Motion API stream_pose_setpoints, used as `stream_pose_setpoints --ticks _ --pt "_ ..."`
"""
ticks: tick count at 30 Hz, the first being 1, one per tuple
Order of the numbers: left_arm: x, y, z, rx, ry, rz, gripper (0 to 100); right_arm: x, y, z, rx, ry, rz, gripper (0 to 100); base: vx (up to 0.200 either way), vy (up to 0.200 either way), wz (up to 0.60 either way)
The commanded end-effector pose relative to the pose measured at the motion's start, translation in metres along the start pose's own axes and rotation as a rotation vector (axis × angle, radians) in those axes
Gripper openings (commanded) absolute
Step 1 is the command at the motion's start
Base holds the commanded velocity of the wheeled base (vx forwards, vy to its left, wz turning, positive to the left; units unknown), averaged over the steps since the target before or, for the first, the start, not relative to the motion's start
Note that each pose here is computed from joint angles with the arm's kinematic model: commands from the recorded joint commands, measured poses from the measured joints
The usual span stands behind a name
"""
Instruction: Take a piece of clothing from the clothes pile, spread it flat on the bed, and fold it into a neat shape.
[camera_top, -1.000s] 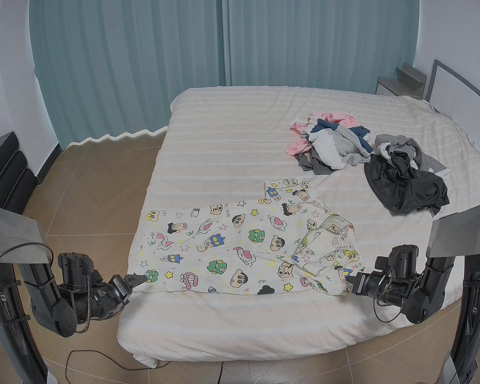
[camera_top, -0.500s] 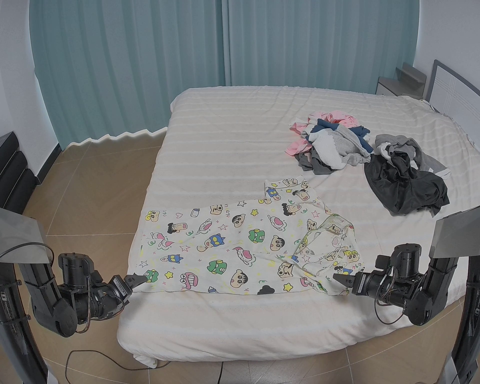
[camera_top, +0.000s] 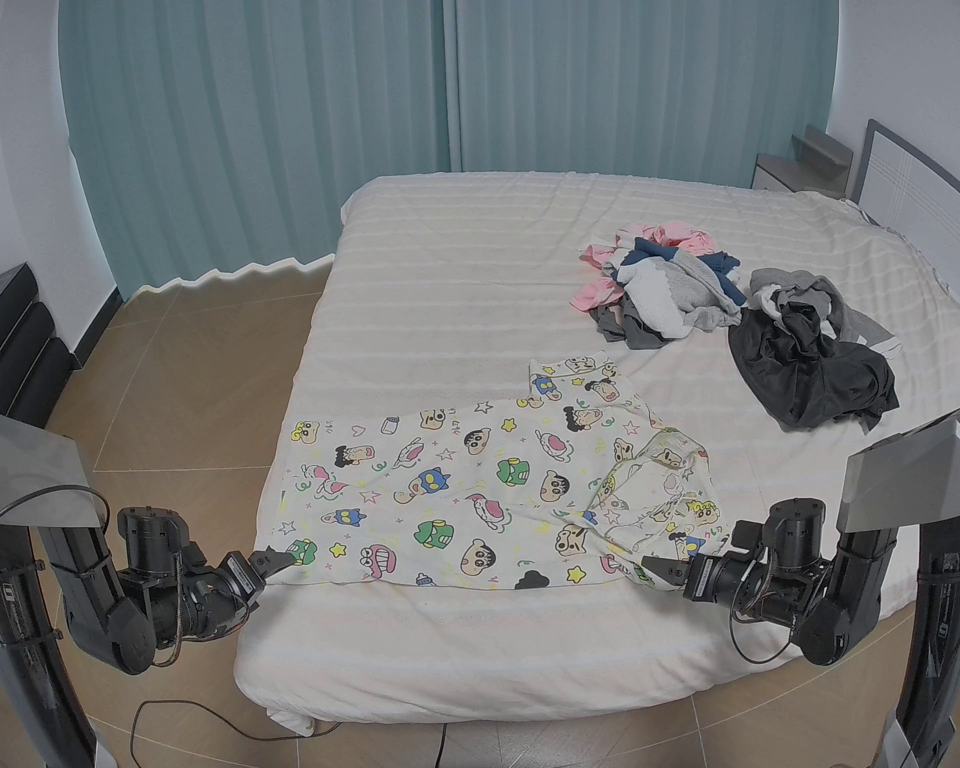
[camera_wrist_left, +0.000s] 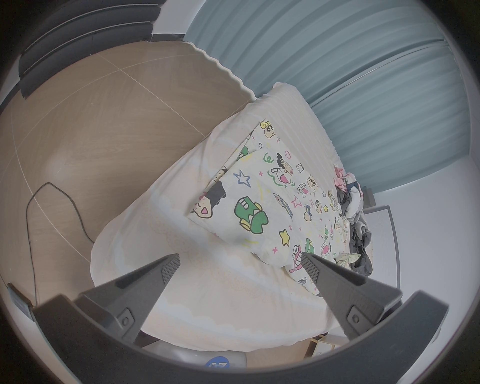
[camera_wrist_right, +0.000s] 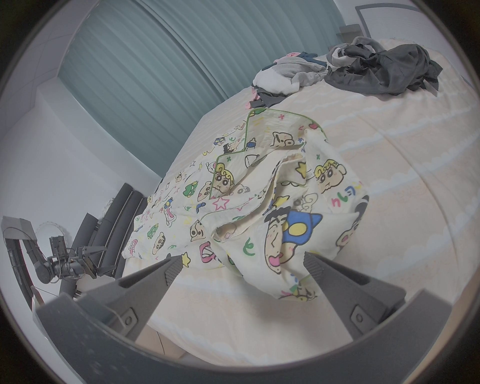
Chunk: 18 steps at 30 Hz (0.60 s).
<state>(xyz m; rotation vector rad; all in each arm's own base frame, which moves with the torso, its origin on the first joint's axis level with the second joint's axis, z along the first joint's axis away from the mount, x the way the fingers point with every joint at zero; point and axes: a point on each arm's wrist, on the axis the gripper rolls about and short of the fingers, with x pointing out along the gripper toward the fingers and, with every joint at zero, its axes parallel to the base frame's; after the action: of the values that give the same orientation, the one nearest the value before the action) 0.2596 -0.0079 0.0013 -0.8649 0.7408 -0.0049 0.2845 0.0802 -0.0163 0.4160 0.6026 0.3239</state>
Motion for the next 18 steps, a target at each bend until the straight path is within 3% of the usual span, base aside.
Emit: stream_pose_setpoints --ticks 1,5,6,18 --pt "0.000 0.000 0.000 -0.001 0.002 0.001 100 0.008 -0.006 -0.012 0.001 0.033 -0.014 100 0.000 0.000 0.00" --pt "0.000 0.000 0.000 -0.001 0.002 0.001 100 0.012 -0.008 -0.015 -0.003 0.041 -0.021 100 0.000 0.000 0.00" --pt "0.000 0.000 0.000 -0.001 0.003 0.002 100 0.014 -0.009 -0.015 -0.017 0.038 -0.023 0 0.000 0.000 0.00" --pt "0.001 0.001 0.000 -0.001 0.003 0.002 100 0.011 -0.017 -0.013 -0.075 0.017 -0.072 0 0.000 0.000 0.00"
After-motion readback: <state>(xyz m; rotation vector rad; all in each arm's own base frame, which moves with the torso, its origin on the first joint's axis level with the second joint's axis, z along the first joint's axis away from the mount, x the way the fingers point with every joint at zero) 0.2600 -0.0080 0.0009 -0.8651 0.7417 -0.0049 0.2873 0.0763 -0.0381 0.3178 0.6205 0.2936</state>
